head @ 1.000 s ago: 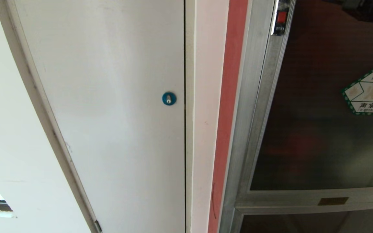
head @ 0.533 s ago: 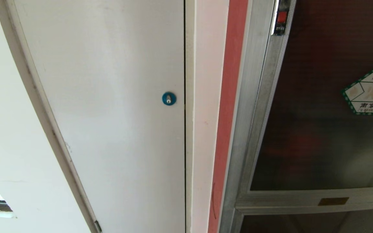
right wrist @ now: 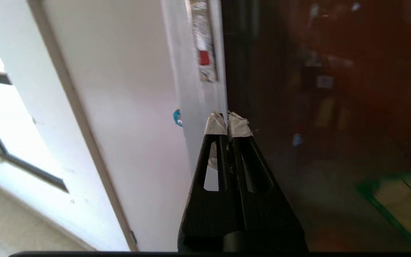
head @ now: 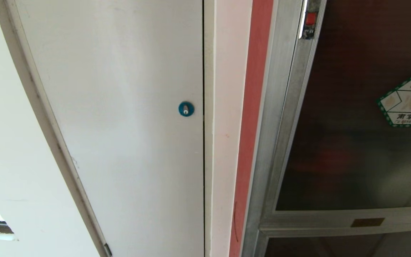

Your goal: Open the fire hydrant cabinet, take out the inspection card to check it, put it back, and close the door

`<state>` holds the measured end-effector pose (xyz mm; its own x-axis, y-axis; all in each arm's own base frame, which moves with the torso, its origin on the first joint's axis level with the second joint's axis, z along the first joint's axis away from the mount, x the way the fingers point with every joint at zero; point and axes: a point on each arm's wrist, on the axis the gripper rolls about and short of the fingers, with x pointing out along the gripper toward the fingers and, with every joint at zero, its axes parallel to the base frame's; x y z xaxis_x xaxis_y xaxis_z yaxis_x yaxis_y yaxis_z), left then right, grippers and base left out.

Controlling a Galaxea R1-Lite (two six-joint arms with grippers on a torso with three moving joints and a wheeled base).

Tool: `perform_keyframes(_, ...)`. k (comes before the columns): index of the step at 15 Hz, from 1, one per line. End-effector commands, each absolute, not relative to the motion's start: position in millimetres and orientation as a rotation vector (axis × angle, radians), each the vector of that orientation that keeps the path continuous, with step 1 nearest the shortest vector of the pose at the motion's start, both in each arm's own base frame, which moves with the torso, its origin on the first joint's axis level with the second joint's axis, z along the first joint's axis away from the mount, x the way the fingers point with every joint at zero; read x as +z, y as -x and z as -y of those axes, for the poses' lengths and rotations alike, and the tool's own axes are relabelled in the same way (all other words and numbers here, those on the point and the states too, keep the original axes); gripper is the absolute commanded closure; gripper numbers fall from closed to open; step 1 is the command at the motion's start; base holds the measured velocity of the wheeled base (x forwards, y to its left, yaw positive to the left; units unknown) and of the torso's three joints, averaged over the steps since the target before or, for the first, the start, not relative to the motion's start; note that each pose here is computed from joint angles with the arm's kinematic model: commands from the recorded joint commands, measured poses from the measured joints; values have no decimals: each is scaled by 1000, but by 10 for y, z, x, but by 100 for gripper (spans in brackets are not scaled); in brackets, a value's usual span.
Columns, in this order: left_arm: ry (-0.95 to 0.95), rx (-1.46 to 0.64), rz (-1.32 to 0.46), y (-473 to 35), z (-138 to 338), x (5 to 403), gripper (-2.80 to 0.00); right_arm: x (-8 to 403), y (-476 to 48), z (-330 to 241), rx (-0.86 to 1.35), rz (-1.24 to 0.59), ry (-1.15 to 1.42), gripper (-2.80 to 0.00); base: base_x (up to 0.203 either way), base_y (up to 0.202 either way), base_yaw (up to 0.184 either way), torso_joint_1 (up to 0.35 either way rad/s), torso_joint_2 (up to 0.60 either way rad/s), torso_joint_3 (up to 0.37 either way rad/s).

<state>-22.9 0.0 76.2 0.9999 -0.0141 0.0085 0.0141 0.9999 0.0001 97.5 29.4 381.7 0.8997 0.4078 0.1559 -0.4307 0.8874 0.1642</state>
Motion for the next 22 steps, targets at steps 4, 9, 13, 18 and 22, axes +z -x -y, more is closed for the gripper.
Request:
perform_keyframes(4,0,-14,8,228,0,763,0,3254,111,-28,278,261,-223,0,0,0,0,0,0,0)
perform_keyframes(9,0,-14,8,228,0,763,0,2599,498,-11,147,297,-231,0,0,0,0,0,0,0)
perform_keyframes(13,0,-14,8,228,0,763,0,2220,712,-8,111,319,-203,0,0,0,0,0,0,0)
perform_keyframes(18,0,-14,8,228,0,763,0,1584,626,-15,87,237,-106,0,0,0,0,0,0,0)
perform_keyframes(22,0,-14,8,228,0,763,0,1184,369,-10,53,187,-56,0,0,0,0,0,0,0)
